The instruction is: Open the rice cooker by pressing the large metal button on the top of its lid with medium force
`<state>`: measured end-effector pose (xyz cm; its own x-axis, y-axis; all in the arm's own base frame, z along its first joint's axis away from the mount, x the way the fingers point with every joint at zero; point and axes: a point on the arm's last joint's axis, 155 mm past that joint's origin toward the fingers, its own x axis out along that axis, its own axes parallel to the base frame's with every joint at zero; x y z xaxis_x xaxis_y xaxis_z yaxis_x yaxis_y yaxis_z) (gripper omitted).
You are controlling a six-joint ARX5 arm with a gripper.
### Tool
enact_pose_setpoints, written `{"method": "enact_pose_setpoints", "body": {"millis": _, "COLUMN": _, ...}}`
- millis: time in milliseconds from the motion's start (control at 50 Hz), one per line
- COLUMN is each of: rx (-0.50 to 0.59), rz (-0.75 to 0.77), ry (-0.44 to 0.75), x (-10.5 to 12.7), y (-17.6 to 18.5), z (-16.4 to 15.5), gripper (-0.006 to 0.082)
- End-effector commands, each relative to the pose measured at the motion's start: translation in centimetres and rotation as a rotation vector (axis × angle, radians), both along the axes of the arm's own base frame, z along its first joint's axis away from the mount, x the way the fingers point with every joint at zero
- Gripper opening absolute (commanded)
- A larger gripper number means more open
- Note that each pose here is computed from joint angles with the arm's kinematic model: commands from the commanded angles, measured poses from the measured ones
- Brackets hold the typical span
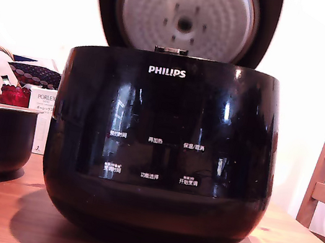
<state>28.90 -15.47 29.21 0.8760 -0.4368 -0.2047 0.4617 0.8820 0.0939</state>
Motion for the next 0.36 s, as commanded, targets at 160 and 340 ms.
{"method": "enact_pose_setpoints", "body": {"millis": 160, "rx": 0.018, "rz": 0.156, "ry": -0.022, "x": 1.1, "y": 4.8, "z": 0.4, "gripper": -0.002}}
{"method": "enact_pose_setpoints", "body": {"millis": 340, "rx": 0.024, "rz": 0.214, "ry": -0.014, "x": 1.5, "y": 6.7, "z": 0.2, "gripper": -0.002}}
